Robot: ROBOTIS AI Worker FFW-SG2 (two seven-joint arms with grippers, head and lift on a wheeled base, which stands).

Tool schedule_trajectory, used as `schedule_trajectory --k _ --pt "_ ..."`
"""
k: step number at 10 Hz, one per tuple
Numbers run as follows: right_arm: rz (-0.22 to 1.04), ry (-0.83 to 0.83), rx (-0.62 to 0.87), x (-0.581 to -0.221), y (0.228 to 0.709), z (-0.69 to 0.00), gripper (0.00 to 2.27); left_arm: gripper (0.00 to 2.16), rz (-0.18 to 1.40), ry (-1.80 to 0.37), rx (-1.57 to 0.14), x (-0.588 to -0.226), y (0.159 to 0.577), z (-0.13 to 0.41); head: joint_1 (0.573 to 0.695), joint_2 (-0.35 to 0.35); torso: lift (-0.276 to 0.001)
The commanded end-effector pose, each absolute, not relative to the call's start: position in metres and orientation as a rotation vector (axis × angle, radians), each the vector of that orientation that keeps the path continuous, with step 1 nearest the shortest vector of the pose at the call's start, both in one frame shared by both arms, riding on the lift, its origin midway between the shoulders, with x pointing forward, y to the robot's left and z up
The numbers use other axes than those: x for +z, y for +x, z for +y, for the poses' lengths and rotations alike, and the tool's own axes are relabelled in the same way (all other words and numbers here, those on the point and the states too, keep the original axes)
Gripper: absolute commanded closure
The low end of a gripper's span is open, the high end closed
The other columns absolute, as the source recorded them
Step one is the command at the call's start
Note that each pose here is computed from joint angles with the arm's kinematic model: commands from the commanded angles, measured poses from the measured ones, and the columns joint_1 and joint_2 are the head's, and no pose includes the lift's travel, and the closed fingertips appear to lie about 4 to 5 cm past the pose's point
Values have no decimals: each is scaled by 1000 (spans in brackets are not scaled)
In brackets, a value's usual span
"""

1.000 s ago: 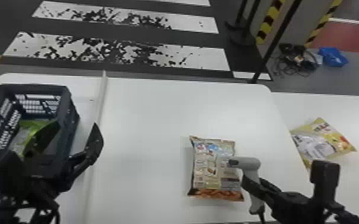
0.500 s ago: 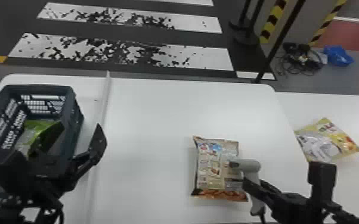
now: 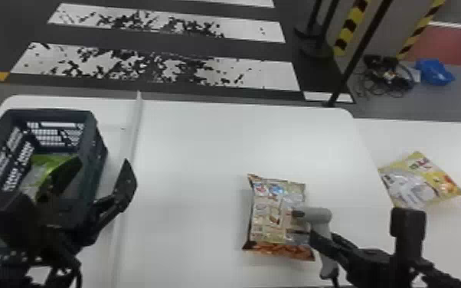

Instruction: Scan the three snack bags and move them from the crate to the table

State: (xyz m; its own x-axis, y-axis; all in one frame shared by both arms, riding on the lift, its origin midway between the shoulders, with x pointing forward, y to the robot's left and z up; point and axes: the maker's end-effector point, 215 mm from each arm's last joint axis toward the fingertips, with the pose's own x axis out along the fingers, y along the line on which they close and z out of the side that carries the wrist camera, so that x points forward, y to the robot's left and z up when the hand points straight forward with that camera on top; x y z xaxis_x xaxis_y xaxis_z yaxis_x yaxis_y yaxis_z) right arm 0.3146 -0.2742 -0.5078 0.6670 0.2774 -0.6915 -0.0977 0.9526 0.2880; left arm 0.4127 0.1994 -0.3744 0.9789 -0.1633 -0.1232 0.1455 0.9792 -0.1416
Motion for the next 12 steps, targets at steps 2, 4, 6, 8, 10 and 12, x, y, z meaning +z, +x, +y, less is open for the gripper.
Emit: schedule_trajectory --k 2,4,6,8,10,12 --pt "776 222 202 -496 327 -283 2240 36 136 -132 -156 -374 412 199 695 -119 -62" --pt "708 206 175 -478 352 -300 2236 36 133 -131 -157 -373 410 199 695 -130 -62" --pt "638 152 118 -471 382 -331 2240 36 130 -129 -157 -370 408 198 695 -157 -62" --pt "642 118 59 -483 404 -364 2236 36 134 -122 -157 -372 407 197 695 -197 -62" --pt "680 105 14 -515 417 -389 2236 36 136 -121 -153 -373 407 197 695 -232 -62" --pt "720 106 -15 -545 423 -406 2236 36 142 -115 -154 -375 408 197 695 -261 -62"
